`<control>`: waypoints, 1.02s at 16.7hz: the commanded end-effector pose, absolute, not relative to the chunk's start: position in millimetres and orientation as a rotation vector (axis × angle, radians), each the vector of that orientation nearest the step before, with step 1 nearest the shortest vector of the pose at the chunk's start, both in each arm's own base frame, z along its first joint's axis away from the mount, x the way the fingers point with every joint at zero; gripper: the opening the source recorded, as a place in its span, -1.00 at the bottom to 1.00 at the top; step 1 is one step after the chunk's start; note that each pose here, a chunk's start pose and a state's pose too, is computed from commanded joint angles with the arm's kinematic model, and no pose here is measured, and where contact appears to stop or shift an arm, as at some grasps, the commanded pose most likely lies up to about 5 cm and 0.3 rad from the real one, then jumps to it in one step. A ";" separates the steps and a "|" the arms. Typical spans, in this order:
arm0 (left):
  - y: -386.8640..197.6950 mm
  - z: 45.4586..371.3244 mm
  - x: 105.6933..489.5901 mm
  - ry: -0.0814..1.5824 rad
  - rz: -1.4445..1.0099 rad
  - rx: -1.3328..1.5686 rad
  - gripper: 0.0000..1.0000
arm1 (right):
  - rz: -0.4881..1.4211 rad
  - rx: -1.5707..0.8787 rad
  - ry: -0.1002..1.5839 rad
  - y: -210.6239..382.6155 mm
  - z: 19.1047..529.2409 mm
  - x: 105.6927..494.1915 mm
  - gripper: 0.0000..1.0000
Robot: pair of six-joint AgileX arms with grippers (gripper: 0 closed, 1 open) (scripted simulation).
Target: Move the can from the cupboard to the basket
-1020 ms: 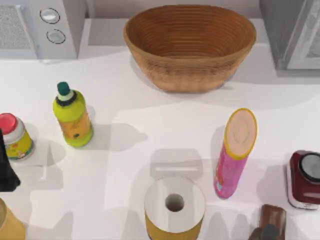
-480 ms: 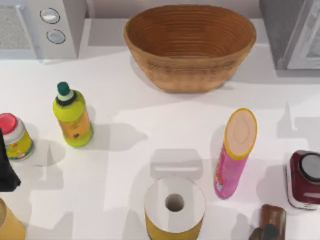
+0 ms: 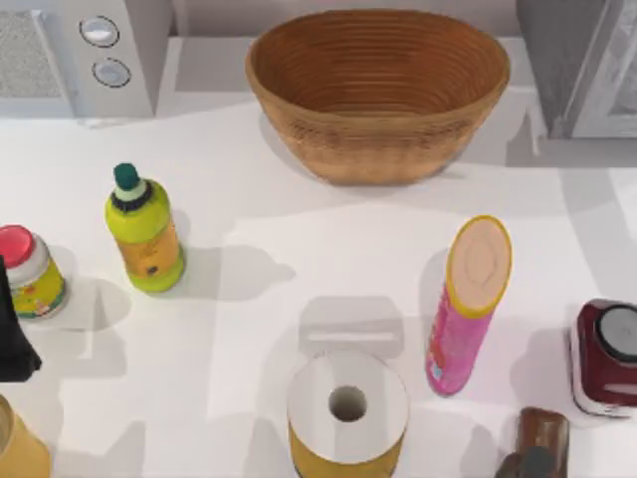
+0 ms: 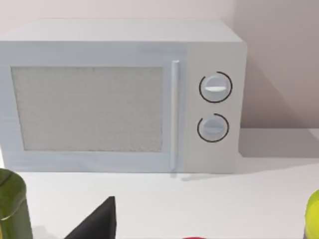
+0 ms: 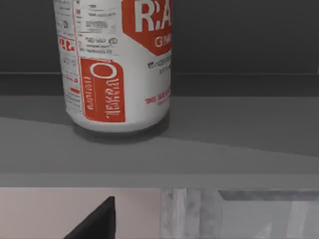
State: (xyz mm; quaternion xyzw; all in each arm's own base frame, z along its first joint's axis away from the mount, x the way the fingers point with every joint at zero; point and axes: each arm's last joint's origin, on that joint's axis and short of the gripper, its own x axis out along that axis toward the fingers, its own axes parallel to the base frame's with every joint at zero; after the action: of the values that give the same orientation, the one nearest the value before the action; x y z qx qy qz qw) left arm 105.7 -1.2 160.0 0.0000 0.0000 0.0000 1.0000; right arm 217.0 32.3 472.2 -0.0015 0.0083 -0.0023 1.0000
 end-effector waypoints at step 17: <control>-1.2 160.0 105.7 0.000 0.000 0.000 1.00 | -0.014 0.001 -0.003 68.1 507.9 276.4 1.00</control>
State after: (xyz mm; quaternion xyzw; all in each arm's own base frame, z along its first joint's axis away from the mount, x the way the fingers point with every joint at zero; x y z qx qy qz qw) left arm 105.7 -1.2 160.0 0.0000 0.0000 0.0000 1.0000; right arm 276.4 68.1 507.9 0.0003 -0.0014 -0.0071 1.0000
